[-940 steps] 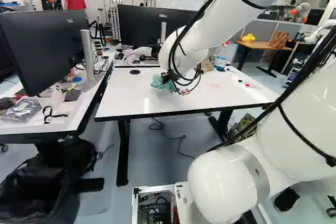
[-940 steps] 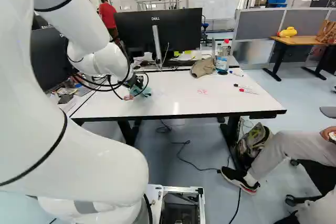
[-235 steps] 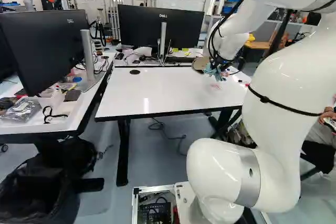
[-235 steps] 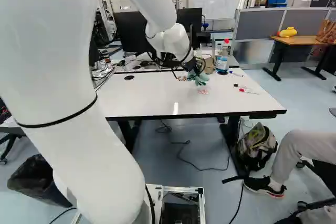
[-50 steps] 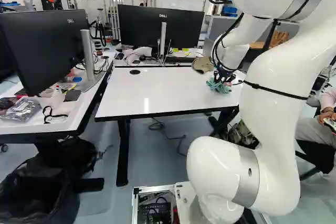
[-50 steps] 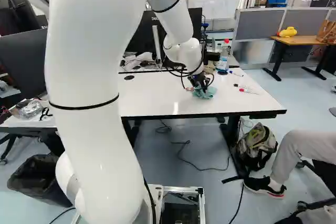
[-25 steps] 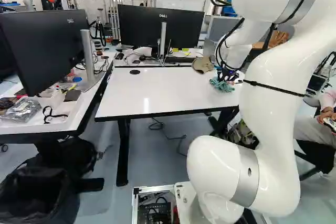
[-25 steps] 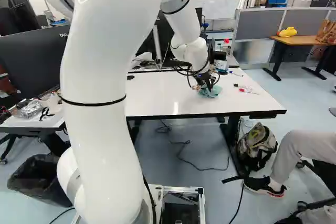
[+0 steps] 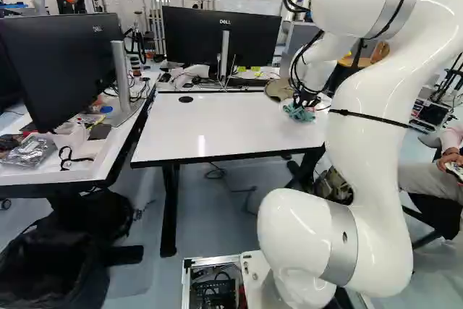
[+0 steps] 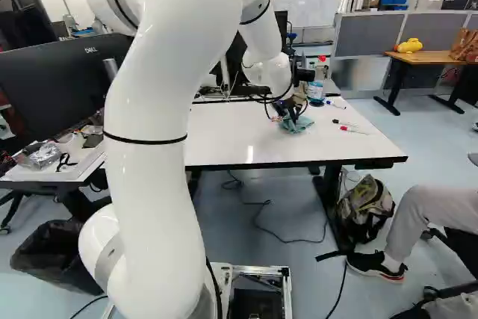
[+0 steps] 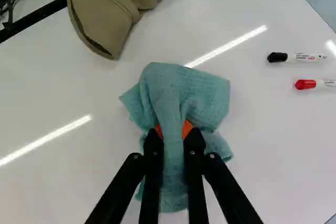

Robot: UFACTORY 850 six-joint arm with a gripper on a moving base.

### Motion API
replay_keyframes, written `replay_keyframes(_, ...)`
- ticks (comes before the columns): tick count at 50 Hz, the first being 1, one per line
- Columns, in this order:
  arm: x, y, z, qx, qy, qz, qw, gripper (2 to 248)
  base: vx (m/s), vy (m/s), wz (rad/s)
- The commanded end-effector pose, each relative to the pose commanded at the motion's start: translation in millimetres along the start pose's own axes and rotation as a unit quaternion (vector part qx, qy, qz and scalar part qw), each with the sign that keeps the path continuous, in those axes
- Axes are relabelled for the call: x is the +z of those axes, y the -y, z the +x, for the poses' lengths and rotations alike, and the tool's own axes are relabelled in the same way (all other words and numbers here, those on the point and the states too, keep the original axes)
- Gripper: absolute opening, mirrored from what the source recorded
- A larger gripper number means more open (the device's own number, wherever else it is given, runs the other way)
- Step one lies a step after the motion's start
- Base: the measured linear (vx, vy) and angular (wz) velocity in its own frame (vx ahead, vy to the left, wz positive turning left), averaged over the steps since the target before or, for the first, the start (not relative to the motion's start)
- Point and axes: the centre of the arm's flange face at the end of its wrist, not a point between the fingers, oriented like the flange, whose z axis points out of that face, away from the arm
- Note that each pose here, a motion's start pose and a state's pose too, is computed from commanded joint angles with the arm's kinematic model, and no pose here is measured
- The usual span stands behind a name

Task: Clean the table with the green towel

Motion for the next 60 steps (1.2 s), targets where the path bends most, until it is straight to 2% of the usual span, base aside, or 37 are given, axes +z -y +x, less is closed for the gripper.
replay_keyframes(11, 1, 19.2, 1.7, -0.013, -0.001, 0.008, 0.9999, 50, 0.0, 0.0, 0.0)
replay_keyframes(27, -11, 36.3, -15.6, -0.026, 0.006, 0.016, 0.9995, 50, 0.0, 0.0, 0.0)
replay_keyframes(45, -31, 33.6, -43.1, -0.025, 0.017, 0.016, 0.9994, 50, 0.0, 0.0, 0.0)
replay_keyframes(60, -45, 20.7, -63.2, -0.016, 0.023, 0.01, 0.9996, 50, 0.0, 0.0, 0.0)
